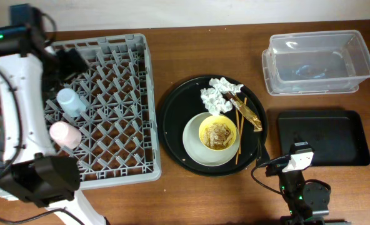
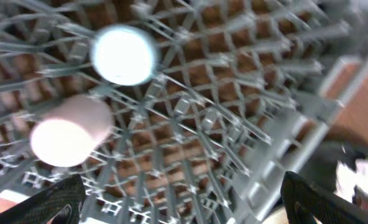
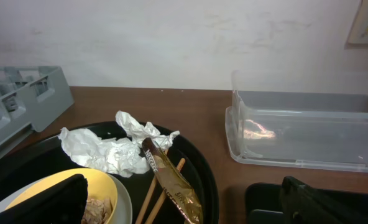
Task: Sort waste into correct bins and load items into the dishwasher rack
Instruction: 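Reach the right gripper to the crumpled white tissue and grasp it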
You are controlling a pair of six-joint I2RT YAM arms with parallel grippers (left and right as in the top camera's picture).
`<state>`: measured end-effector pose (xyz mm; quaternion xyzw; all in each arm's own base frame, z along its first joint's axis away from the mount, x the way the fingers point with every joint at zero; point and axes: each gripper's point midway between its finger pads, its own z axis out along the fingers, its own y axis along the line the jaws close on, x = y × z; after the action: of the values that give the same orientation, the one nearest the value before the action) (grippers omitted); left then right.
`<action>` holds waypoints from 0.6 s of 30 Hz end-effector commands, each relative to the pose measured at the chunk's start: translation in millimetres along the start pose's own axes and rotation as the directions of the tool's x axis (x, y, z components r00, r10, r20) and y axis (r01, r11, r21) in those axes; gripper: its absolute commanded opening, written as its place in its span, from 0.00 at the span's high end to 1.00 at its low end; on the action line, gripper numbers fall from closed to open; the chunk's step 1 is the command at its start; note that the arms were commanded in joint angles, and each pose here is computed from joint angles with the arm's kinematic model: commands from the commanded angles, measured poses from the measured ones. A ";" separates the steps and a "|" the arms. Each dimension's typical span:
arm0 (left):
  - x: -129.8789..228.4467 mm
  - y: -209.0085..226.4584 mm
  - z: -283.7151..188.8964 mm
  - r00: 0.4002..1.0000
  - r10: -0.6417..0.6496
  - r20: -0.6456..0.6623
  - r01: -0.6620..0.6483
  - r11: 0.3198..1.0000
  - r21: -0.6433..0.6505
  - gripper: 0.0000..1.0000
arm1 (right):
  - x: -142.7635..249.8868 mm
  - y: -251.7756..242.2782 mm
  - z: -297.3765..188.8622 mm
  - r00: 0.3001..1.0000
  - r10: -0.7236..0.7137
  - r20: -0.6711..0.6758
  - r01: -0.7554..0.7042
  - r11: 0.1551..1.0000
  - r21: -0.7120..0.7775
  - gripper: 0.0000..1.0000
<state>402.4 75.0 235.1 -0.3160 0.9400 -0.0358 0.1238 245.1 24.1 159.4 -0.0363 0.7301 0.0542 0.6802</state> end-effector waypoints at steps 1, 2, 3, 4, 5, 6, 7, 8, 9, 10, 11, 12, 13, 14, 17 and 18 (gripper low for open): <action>-13.1 28.3 -5.5 0.998 -0.056 0.024 0.057 0.998 -0.021 0.01 | -14.2 5.9 -0.7 0.998 0.026 0.062 -0.024 0.999 -0.033 0.01; -15.8 34.6 -5.9 0.997 -0.072 0.027 0.073 0.997 -0.024 0.01 | -26.6 22.5 -3.1 0.990 0.104 0.099 -0.090 0.986 -0.137 0.01; -17.9 40.1 -6.3 0.996 -0.086 0.030 0.087 0.996 -0.027 0.01 | -37.2 44.5 -8.9 0.974 0.205 0.100 -0.171 0.945 -0.279 0.01; -19.2 43.5 -6.5 0.995 -0.095 0.031 0.096 0.995 -0.029 0.01 | -44.6 72.1 -20.1 0.946 0.321 0.037 -0.271 0.852 -0.448 0.01; -20.2 46.3 -6.7 0.994 -0.102 0.032 0.103 0.994 -0.030 0.01 | -46.2 90.3 -30.3 0.925 0.378 -0.040 -0.337 0.766 -0.547 0.01; -20.9 48.3 -6.8 0.994 -0.107 0.033 0.108 0.994 -0.031 0.01 | -43.2 108.3 -42.5 0.901 0.407 -0.147 -0.403 0.667 -0.627 0.01; -21.3 49.5 -6.9 0.993 -0.110 0.034 0.111 0.993 -0.032 0.01 | -46.5 109.0 -43.8 0.880 0.443 -0.171 -0.444 0.640 -0.627 0.01; -21.4 49.7 -6.9 0.993 -0.110 0.034 0.111 0.993 -0.032 0.01 | -54.5 106.2 -43.5 0.854 0.492 -0.169 -0.481 0.620 -0.620 0.01; -21.5 49.9 -7.0 0.993 -0.111 0.034 0.112 0.993 -0.032 0.01 | -65.1 101.5 -42.9 0.817 0.554 -0.160 -0.523 0.595 -0.610 0.01; -21.5 49.9 -7.0 0.993 -0.111 0.034 0.112 0.993 -0.032 0.01 | -80.9 96.4 -44.7 0.786 0.607 -0.121 -0.538 0.573 -0.618 0.01; -21.5 49.9 -7.0 0.993 -0.111 0.034 0.112 0.993 -0.032 0.01 | -115.1 85.2 -53.5 0.755 0.655 0.021 -0.487 0.582 -0.651 0.01; -21.5 49.9 -7.0 0.993 -0.111 0.034 0.112 0.993 -0.032 0.01 | -132.9 79.7 -59.9 0.739 0.667 0.096 -0.453 0.597 -0.662 0.01; -21.5 49.9 -7.0 0.993 -0.111 0.034 0.112 0.993 -0.032 0.01 | -147.9 73.6 -63.8 0.719 0.680 0.145 -0.445 0.610 -0.656 0.01; -21.5 49.9 -7.0 0.993 -0.111 0.034 0.112 0.993 -0.032 0.01 | -163.0 68.2 -65.3 0.715 0.675 0.181 -0.441 0.637 -0.632 0.01; -21.5 49.9 -7.0 0.993 -0.111 0.034 0.112 0.993 -0.032 0.01 | -178.3 67.5 -50.0 0.860 0.477 0.180 -0.341 0.801 -0.492 0.01; -21.5 49.9 -7.0 0.993 -0.111 0.034 0.112 0.993 -0.032 0.01 | -174.5 66.1 -39.7 0.914 0.382 0.136 -0.293 0.854 -0.430 0.01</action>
<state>389.4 125.0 235.0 -0.3743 0.9185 -0.0260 0.1251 197.2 88.1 309.4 0.0005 0.5740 0.4386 0.6915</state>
